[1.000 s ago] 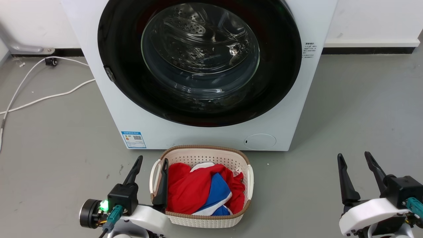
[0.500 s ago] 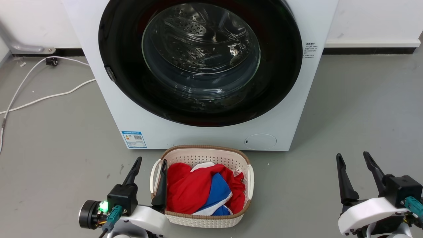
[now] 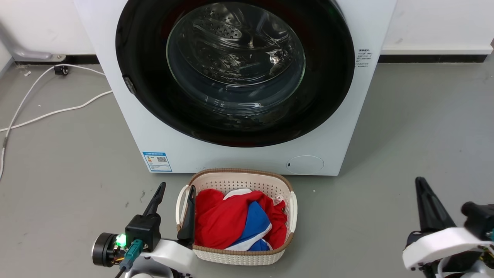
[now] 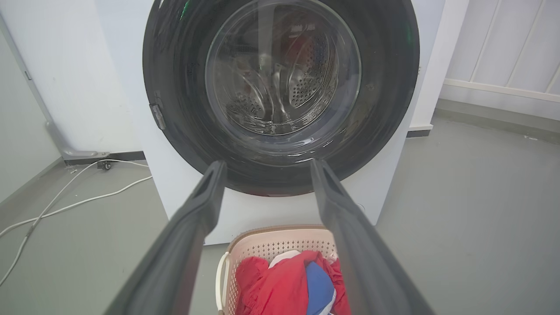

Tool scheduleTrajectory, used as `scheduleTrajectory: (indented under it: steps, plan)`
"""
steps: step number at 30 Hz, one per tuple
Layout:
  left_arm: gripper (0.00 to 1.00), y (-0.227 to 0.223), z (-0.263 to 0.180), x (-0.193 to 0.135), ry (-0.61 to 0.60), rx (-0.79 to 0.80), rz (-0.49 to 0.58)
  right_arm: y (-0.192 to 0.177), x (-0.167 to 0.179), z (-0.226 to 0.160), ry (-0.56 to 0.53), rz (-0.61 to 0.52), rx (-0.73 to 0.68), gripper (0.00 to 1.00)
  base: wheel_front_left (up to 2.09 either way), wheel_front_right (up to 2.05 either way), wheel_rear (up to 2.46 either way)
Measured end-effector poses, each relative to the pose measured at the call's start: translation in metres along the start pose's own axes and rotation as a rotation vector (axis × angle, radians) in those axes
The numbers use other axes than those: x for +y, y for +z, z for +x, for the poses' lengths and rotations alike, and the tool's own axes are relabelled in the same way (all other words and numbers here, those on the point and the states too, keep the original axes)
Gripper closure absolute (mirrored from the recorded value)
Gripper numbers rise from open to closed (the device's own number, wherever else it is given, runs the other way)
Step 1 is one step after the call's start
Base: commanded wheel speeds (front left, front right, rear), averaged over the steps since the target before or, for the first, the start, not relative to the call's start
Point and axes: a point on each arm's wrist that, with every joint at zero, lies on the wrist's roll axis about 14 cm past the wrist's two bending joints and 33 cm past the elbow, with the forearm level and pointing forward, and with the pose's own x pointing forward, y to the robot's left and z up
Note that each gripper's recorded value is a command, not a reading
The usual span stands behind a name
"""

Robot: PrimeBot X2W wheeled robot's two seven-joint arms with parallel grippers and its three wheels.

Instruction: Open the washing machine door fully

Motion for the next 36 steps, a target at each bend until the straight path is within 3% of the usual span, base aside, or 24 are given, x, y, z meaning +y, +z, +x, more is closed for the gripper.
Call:
scheduleTrajectory:
  steps: [3, 8, 14, 17, 25, 29, 36]
  plan:
    - [0.00, 0.000, 0.000, 0.001, 0.004, -0.001, -0.006, -0.001, -0.014, 0.000, -0.043, 0.106, 0.004, 1.00, 0.00, 0.00, 0.00]
    - [0.00, -0.001, 0.001, 0.001, 0.008, 0.001, -0.011, -0.013, -0.034, -0.001, -0.114, 0.403, 0.026, 1.00, 0.00, 0.00, 0.00]
    - [0.00, -0.003, 0.010, 0.000, 0.004, 0.003, -0.014, -0.030, -0.049, 0.011, -0.180, 0.861, 0.025, 1.00, 0.00, 0.00, 0.00]
    - [0.00, -0.003, 0.019, -0.001, -0.003, -0.001, -0.013, -0.033, -0.055, 0.025, -0.198, 1.081, 0.002, 1.00, 0.00, 0.00, 0.00]
    - [0.00, -0.010, 0.045, -0.006, -0.024, -0.002, -0.011, -0.028, -0.068, 0.082, -0.176, 1.482, -0.068, 1.00, 0.00, 0.00, 0.00]
    - [0.00, -0.012, 0.060, -0.009, -0.042, -0.011, -0.010, -0.017, -0.074, 0.117, -0.129, 1.552, -0.080, 1.00, 0.00, 0.00, 0.00]
    - [0.00, -0.025, 0.078, -0.012, -0.053, 0.000, -0.015, -0.016, -0.066, 0.181, -0.064, 1.579, 0.010, 1.00, 0.00, 0.00, 0.00]
